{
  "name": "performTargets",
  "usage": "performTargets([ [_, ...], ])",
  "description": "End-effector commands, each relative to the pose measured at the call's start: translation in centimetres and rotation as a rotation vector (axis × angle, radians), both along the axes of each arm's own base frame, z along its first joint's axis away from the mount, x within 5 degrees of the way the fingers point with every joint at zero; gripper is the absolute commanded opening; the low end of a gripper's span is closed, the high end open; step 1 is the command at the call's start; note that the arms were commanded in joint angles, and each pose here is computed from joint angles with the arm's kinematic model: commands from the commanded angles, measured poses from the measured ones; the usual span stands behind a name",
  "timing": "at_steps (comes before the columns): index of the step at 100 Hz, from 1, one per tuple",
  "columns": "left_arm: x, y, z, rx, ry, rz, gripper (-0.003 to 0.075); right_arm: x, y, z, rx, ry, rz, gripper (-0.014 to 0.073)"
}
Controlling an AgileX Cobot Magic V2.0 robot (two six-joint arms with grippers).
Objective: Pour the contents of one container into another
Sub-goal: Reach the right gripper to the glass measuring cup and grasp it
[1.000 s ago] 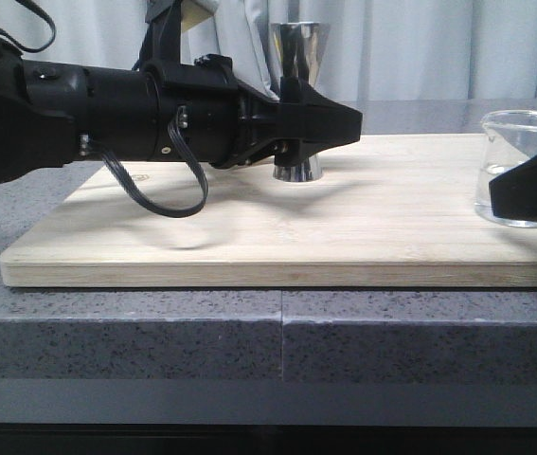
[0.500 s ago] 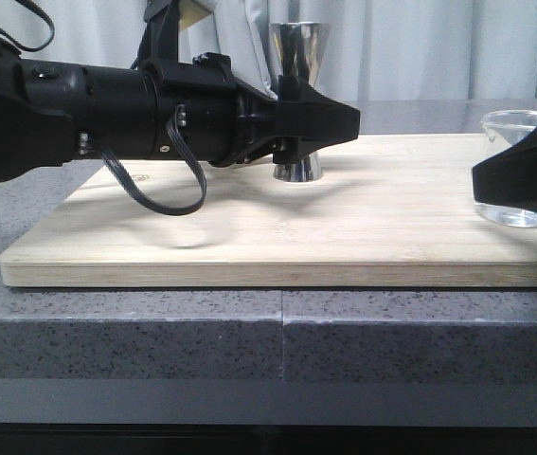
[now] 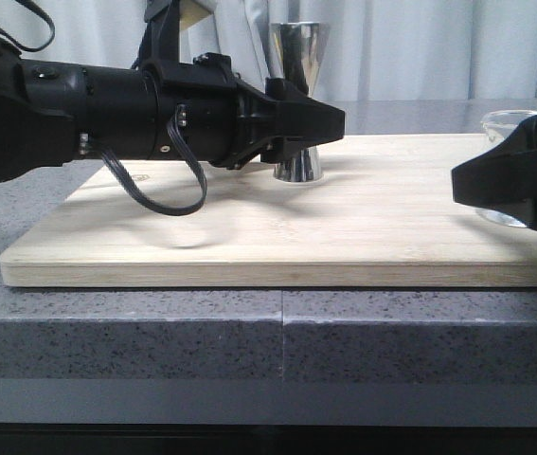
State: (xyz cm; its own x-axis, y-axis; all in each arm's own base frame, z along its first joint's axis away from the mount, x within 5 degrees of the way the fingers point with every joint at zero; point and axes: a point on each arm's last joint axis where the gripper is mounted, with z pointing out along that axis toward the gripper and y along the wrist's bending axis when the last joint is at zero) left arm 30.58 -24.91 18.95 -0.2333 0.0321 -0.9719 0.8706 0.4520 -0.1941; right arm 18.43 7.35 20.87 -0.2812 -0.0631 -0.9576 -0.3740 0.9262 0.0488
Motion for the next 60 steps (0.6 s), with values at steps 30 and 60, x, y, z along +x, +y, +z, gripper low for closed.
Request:
performTargets([
  [30, -0.01, -0.13, 3.25, -0.118, -0.079, -0.013, 0.0333, 1.24, 0.73, 0.99, 0.05, -0.136, 0.022, 0.0546],
  [60, -0.01, -0.13, 3.25, -0.118, -0.079, -0.013, 0.0333, 1.27, 0.75, 1.07, 0.054, -0.146, 0.023, 0.0546],
])
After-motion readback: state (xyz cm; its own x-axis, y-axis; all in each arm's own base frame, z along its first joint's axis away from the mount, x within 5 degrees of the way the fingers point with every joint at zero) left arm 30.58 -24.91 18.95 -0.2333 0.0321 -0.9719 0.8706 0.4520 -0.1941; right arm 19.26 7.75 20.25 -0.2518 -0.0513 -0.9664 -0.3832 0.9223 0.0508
